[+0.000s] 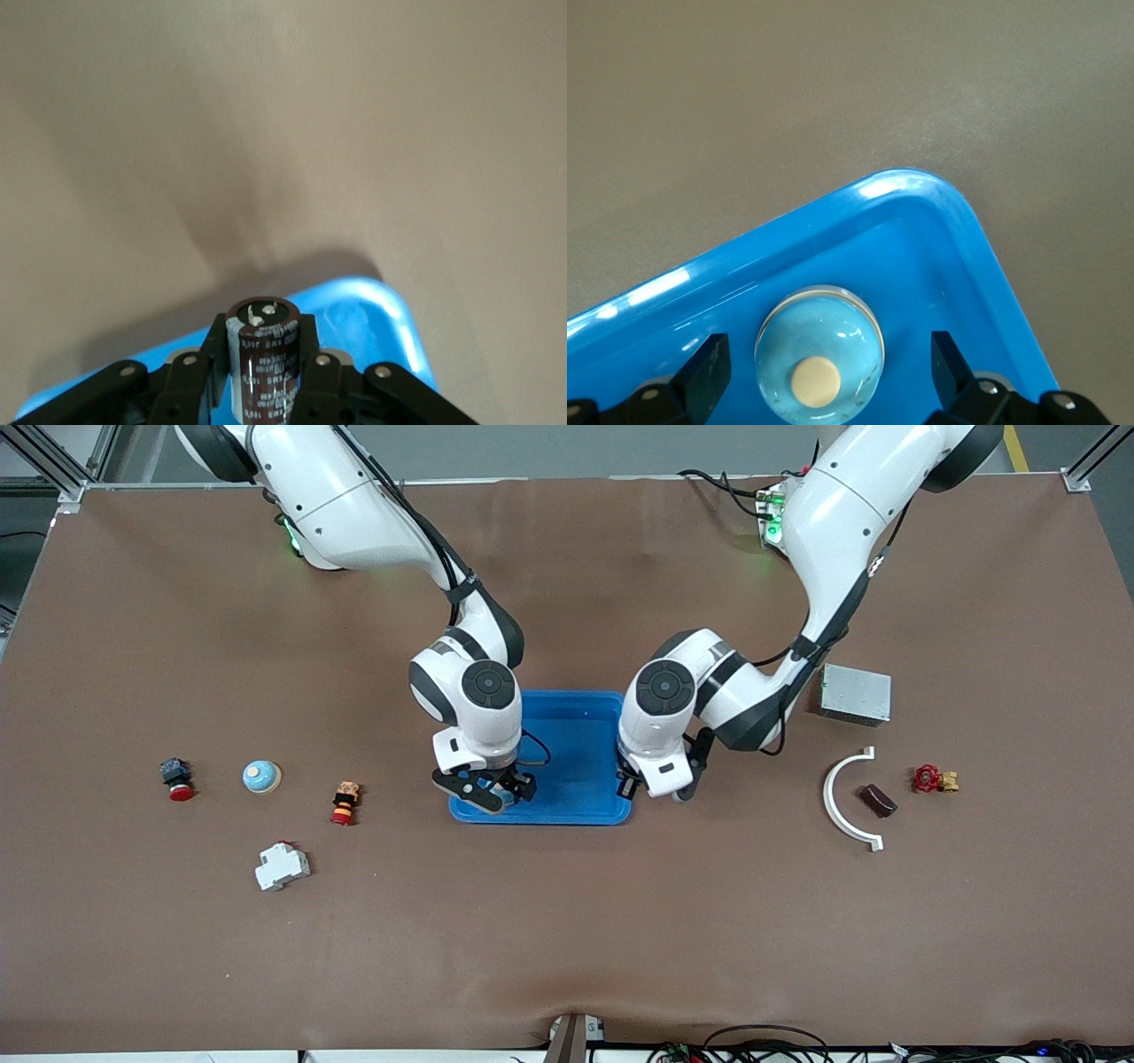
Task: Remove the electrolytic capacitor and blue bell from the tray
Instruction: 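Carry the capacitor toward the white arc while the right gripper carries the bell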
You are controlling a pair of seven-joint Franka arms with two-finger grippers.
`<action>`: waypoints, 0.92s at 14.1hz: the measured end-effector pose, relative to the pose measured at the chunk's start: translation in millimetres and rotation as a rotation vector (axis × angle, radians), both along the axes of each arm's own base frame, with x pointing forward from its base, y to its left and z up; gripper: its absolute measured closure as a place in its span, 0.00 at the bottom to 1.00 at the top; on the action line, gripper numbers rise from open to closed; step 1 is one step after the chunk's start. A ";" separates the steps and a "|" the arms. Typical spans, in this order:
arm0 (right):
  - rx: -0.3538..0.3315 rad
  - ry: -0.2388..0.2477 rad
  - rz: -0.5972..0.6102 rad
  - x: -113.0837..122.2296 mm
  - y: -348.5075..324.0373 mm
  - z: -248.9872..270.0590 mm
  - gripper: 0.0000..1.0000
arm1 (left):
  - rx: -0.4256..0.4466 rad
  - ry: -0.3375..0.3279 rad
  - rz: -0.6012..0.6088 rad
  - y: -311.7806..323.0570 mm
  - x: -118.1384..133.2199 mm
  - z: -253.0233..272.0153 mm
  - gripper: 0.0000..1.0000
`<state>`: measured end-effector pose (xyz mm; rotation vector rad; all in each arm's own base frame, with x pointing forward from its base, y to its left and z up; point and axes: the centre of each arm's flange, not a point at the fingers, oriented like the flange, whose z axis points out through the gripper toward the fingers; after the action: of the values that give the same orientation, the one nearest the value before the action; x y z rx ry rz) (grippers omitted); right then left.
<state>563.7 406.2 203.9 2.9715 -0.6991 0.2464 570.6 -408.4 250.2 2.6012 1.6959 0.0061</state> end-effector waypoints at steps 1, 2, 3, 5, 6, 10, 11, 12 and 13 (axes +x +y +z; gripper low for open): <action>-0.003 -0.002 0.004 0.1 -0.2 -0.1 0.00 | 0.004 -0.002 -0.009 8.6 5.9 -0.2 0.66; -0.006 -0.003 0.006 0.4 -0.7 -0.6 0.04 | 0.010 0.001 -0.021 19.4 12.5 -0.7 0.66; -0.008 -0.002 0.006 0.6 -1.4 -1.9 0.05 | 0.020 0.009 -0.039 31.0 18.5 -1.8 0.66; -0.011 0.001 0.004 0.7 -2.5 -5.5 0.07 | 0.041 0.031 -0.072 56.6 30.6 -4.5 0.66; -0.011 0.002 0.005 0.7 -2.5 -7.0 0.07 | 0.048 0.038 -0.080 69.3 36.5 -5.6 0.66; -0.005 -0.001 0.007 0.7 -1.7 -12.0 0.06 | 0.071 0.078 -0.129 128.2 58.7 -13.1 0.66; -0.004 -0.002 0.007 0.8 -1.6 -12.2 0.07 | 0.082 0.092 -0.140 143.1 62.6 -15.2 0.66; -0.004 -0.002 0.007 0.9 -1.6 -12.1 0.11 | 0.102 0.112 -0.161 159.2 65.7 -17.8 0.66; -0.003 -0.003 0.007 1.2 -1.3 -11.5 0.20 | 0.130 0.136 -0.184 175.5 68.0 -20.1 0.66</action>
<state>564.9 405.0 192.4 2.9721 -0.6876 0.2527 638.6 -232.9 230.1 2.9062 1.5353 -0.0692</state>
